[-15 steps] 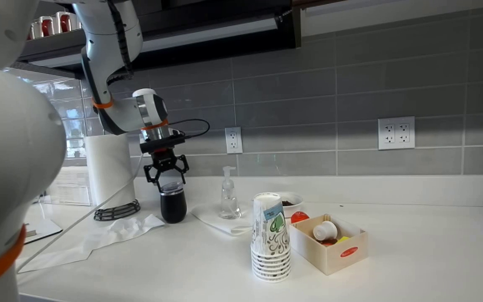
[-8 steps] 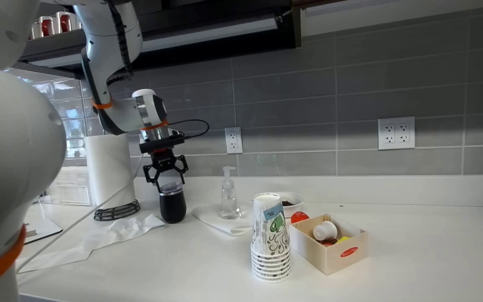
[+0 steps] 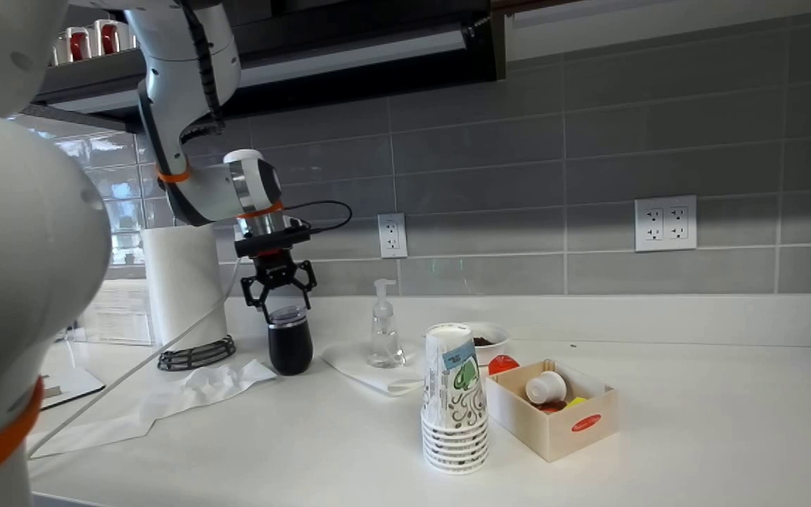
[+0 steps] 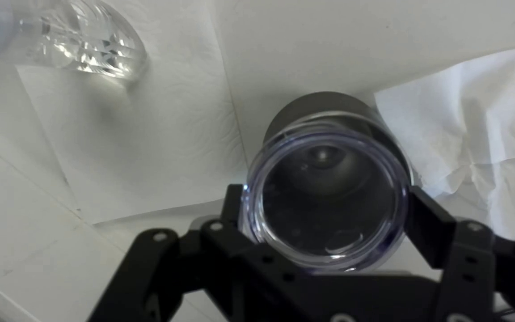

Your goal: Put the lid on the black coffee mug

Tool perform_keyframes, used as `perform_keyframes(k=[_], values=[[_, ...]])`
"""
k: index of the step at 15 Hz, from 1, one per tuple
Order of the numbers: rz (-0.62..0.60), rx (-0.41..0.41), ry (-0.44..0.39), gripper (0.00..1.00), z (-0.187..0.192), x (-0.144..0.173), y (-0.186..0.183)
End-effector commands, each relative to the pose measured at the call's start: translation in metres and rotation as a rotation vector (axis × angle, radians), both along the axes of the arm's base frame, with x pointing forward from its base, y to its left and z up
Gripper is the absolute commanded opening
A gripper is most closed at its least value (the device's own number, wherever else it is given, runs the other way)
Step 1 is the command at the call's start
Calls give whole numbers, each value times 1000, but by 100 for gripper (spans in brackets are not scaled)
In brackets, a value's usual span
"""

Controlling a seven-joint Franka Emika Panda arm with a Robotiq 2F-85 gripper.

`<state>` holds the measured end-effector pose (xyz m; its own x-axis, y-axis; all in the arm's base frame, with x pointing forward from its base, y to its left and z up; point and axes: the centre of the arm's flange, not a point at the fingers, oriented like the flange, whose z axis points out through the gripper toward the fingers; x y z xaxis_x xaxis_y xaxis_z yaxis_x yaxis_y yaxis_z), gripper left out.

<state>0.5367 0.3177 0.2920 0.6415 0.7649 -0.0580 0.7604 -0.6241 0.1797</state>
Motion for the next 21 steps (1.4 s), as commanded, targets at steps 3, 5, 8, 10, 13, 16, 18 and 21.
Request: perform_keyframes(k=[3,5,8,10,13,16,18,21], values=[[-32,17,27,62,1,7,-2],[-42,28,31,62,2,7,-3],[-60,44,33,62,4,8,-6],[-66,47,39,62,2,8,-7],[-71,49,41,62,1,8,-6],[-71,47,40,62,1,8,-5],[-71,46,37,62,1,9,-5],[-75,47,32,100,1,9,-6]])
